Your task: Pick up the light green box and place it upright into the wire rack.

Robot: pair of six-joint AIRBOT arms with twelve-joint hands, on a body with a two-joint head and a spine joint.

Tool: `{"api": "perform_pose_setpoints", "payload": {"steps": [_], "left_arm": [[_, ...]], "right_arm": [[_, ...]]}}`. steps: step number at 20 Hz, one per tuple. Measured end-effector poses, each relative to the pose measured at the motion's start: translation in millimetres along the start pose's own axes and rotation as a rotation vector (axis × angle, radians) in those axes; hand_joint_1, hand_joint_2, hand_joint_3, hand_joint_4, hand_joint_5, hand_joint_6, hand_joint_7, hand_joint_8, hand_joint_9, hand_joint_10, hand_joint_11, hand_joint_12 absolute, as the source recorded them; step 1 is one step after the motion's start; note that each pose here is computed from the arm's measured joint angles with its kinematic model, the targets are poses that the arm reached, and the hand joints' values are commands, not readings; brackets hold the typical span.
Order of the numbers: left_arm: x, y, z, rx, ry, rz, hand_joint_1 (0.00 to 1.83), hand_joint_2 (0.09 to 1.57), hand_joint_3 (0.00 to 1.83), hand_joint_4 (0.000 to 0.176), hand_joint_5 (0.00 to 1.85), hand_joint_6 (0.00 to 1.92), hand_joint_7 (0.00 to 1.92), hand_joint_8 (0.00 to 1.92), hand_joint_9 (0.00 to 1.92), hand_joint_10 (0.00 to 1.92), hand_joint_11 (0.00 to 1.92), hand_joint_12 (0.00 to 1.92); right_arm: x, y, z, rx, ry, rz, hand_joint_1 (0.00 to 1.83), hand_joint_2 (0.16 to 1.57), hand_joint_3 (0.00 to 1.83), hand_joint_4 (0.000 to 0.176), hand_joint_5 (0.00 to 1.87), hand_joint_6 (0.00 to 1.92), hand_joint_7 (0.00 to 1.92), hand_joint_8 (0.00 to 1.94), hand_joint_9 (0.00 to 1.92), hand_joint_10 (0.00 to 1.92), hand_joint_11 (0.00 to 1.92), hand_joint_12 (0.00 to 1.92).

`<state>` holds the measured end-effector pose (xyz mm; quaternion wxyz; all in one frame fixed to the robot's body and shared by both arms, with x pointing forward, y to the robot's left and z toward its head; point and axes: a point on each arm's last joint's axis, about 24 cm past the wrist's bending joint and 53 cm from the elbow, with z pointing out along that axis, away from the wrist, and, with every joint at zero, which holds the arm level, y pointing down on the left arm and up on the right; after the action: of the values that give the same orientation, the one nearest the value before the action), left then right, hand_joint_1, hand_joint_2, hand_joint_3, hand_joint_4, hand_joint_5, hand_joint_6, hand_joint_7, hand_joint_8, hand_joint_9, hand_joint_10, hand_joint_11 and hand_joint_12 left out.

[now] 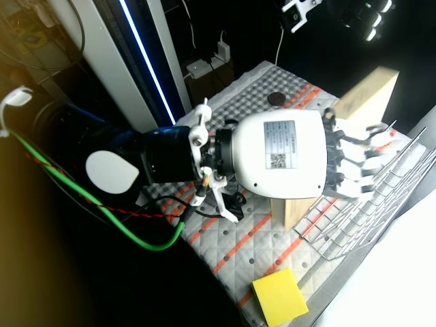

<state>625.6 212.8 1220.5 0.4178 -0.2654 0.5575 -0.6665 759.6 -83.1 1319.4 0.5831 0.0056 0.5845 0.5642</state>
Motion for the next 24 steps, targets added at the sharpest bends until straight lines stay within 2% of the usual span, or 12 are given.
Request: {"api": "perform_pose_setpoints", "payload": {"steps": [6,7,11,12,14,15,17,19,20,21,22,24], "left_arm": [[-2.3,-4.1,1,0.022,-0.014,-0.011,0.52,1.11,0.0,0.087,0.51,0.0,0.36,0.0,0.34,0.0,0.0,0.58],[-2.7,-5.4,0,0.028,-0.019,-0.013,0.51,1.11,0.0,0.08,0.51,0.0,0.36,0.0,0.35,0.0,0.0,0.58],[-3.7,-8.9,-7,0.054,-0.035,-0.027,0.51,1.12,0.0,0.095,0.47,0.0,0.33,0.0,0.31,0.0,0.0,0.5],[-2.0,-10.9,-10,0.065,-0.036,-0.034,0.53,1.12,0.0,0.097,0.46,0.0,0.32,0.0,0.29,0.0,0.0,0.5],[-4.0,-15.4,-12,0.087,-0.043,-0.032,0.59,1.11,0.0,0.079,0.47,0.0,0.34,0.0,0.32,0.0,0.0,0.56],[-6.5,-16.9,-14,0.095,-0.053,-0.034,0.56,1.1,0.0,0.08,0.49,0.0,0.36,0.0,0.33,0.0,0.0,0.62],[-9.2,-22.4,-18,0.123,-0.074,-0.045,0.56,1.11,0.0,0.083,0.47,0.0,0.34,0.0,0.29,0.0,0.0,0.57],[-5.5,-23.0,-22,0.13,-0.069,-0.05,0.57,1.1,0.0,0.092,0.48,0.0,0.33,0.0,0.29,0.0,0.0,0.63],[-1.9,-24.4,-23,0.137,-0.057,-0.048,0.64,1.1,0.0,0.061,0.51,0.0,0.34,0.0,0.28,0.0,0.0,0.74],[-1.3,-27.4,-24,0.15,-0.054,-0.047,0.6,1.11,0.0,0.08,0.47,0.0,0.31,0.0,0.26,0.0,0.0,0.66],[-6.9,-30.3,-26,0.165,-0.077,-0.05,0.59,1.12,0.01,0.097,0.44,0.0,0.3,0.0,0.24,0.0,0.0,0.59],[-12.8,-33.7,-28,0.181,-0.101,-0.052,0.5,1.12,0.0,0.072,0.41,0.0,0.31,0.0,0.26,0.0,0.0,0.62]], "right_arm": [[-2,-17.7,-40,0.021,-0.024,0.071,0.41,0.83,0.0,0.176,0.0,0.0,0.0,0.0,0.0,0.0,0.0,0.0],[-6,-15.7,-54,0.008,-0.041,0.097,0.43,0.81,0.0,0.176,0.0,0.0,0.0,0.0,0.0,0.0,0.0,0.0],[-3,-2.7,-96,-0.028,-0.066,0.178,0.33,0.89,0.02,0.176,0.0,0.0,0.0,0.0,0.0,0.0,0.0,0.0],[-1,7.8,-106,-0.051,-0.076,0.082,0.3,0.92,0.01,0.176,0.0,0.0,0.0,0.0,0.0,0.0,0.0,0.0],[10,14.0,-132,-0.06,-0.053,0.078,0.39,0.94,0.0,0.176,0.0,0.0,0.0,0.0,0.0,0.0,0.0,0.0],[15,12.1,-140,-0.052,-0.049,0.059,0.4,0.96,0.0,0.148,0.0,0.0,0.0,0.0,0.0,0.0,0.0,0.0],[29,-1.5,-168,0.007,-0.024,0.087,0.44,0.94,0.0,0.169,0.04,0.01,0.0,0.0,0.0,0.0,0.0,0.0],[34,-6.8,-178,0.032,-0.026,0.114,0.49,0.94,0.0,0.164,0.07,0.02,0.01,0.0,0.0,0.0,0.0,0.0],[34,-4.8,-180,0.023,-0.038,0.122,0.54,0.96,0.0,0.138,0.1,0.02,0.03,0.01,0.0,0.0,0.0,0.0],[32,-2.1,-182,0.012,-0.053,0.13,0.5,0.97,0.0,0.103,0.13,0.01,0.09,0.01,0.02,0.0,0.01,0.01],[34,-7.3,-195,0.03,-0.078,0.157,0.48,0.97,0.0,0.098,0.14,0.01,0.12,0.02,0.05,0.01,0.05,0.03],[41,-18.4,-212,0.08,-0.089,0.186,0.56,0.97,0.0,0.104,0.1,0.0,0.09,0.0,0.06,0.01,0.06,0.03]]}}
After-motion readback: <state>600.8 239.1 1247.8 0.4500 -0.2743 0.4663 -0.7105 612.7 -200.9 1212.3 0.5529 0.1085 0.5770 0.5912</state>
